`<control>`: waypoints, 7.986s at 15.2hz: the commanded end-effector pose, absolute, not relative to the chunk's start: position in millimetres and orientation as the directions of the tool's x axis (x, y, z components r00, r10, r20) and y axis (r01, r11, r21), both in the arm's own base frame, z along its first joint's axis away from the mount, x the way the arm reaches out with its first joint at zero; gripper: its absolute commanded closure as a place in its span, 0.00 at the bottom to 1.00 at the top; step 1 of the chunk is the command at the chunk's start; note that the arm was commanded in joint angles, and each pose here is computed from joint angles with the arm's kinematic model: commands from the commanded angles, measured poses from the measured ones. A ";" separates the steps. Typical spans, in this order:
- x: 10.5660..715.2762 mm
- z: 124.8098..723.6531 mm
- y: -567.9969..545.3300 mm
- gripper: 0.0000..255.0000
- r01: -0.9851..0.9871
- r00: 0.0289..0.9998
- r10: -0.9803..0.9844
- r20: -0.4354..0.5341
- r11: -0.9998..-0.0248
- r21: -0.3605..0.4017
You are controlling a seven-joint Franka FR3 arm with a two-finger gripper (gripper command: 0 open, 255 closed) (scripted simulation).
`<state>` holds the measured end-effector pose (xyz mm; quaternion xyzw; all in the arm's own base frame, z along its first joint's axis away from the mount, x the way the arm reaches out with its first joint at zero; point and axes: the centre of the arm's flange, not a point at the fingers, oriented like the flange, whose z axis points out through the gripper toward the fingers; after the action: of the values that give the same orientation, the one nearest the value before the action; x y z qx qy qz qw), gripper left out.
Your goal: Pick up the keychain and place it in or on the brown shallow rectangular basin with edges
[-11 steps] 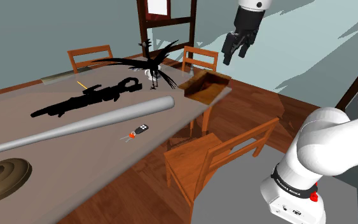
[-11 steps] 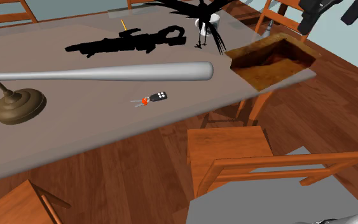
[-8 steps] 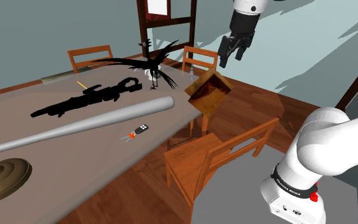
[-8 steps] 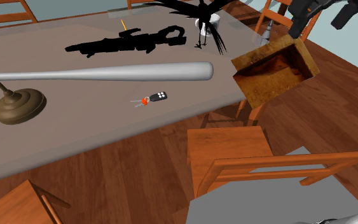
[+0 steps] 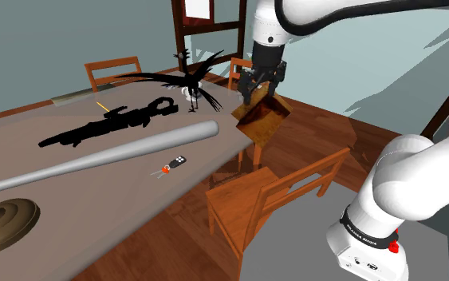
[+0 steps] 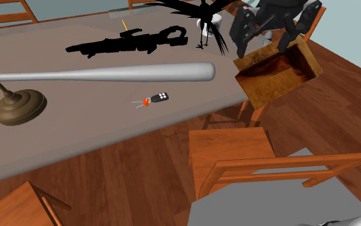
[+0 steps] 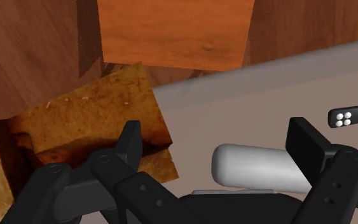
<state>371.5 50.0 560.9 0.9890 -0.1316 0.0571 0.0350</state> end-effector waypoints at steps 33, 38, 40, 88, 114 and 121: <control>584.1 339.2 222.6 0.00 -0.563 0.826 -0.563 -0.022 -0.826 0.012; 584.1 339.2 222.6 0.00 -0.563 0.826 -0.563 -0.022 -0.826 0.012; 584.1 339.2 222.6 1.00 -0.563 0.826 -0.563 -0.022 -0.826 0.012; 576.5 514.3 143.8 1.00 -0.563 0.826 -0.563 -0.022 -0.826 0.012; 543.4 524.2 -197.7 1.00 -0.563 0.826 -0.563 -0.022 -0.826 0.012; 536.9 515.6 -264.4 1.00 -0.563 0.826 -0.563 -0.022 -0.826 0.012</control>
<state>537.7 -262.0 519.7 0.9553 -0.2954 -0.0124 0.0025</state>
